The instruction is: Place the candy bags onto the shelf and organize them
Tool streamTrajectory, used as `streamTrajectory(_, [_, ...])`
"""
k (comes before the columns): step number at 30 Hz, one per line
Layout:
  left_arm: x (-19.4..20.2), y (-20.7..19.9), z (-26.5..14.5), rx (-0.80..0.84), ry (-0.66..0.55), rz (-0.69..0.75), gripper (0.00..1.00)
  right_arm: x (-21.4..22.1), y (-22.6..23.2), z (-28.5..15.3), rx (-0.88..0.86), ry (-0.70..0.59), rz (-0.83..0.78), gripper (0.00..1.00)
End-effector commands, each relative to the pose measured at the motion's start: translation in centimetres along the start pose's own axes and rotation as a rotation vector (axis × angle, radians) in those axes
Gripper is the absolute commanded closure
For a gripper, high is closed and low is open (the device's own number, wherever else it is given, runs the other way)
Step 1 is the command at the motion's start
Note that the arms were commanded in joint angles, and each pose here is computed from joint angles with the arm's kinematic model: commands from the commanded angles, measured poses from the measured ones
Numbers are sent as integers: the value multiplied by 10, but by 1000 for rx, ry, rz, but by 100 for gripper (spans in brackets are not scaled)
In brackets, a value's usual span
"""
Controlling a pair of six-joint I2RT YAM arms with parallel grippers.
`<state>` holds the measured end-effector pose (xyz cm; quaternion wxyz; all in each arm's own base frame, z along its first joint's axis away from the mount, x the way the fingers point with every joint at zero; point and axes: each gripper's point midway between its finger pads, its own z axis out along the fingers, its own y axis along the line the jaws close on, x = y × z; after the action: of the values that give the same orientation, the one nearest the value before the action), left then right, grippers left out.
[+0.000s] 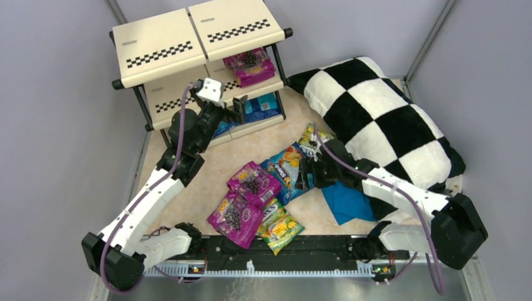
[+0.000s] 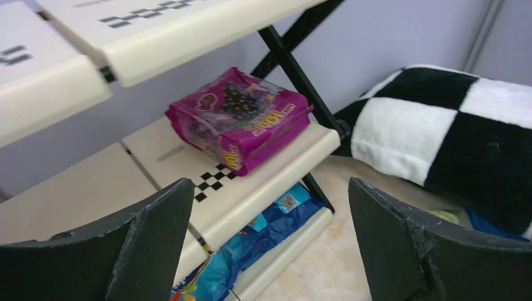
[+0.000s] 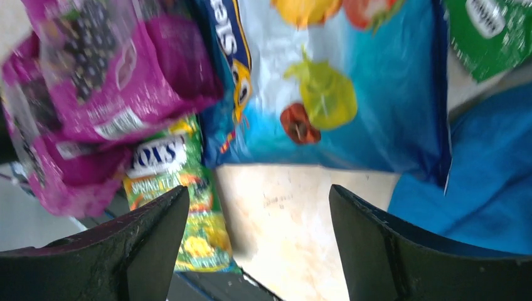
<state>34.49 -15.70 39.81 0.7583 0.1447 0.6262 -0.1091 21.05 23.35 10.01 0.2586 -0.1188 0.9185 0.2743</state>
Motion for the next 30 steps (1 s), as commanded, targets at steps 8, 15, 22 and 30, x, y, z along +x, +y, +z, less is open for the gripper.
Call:
streamTrajectory(8, [4,-45,20,184,39,-104,1,58,58,-8,-294,120,82,17])
streamTrajectory(15, [17,-40,24,137,68,-85,1,112,54,5,-304,254,199,20])
streamTrajectory(22, [16,-45,24,154,70,-90,1,133,58,10,-335,326,125,29])
streamTrajectory(30, [21,-40,25,116,84,-76,1,132,65,31,-325,305,179,48])
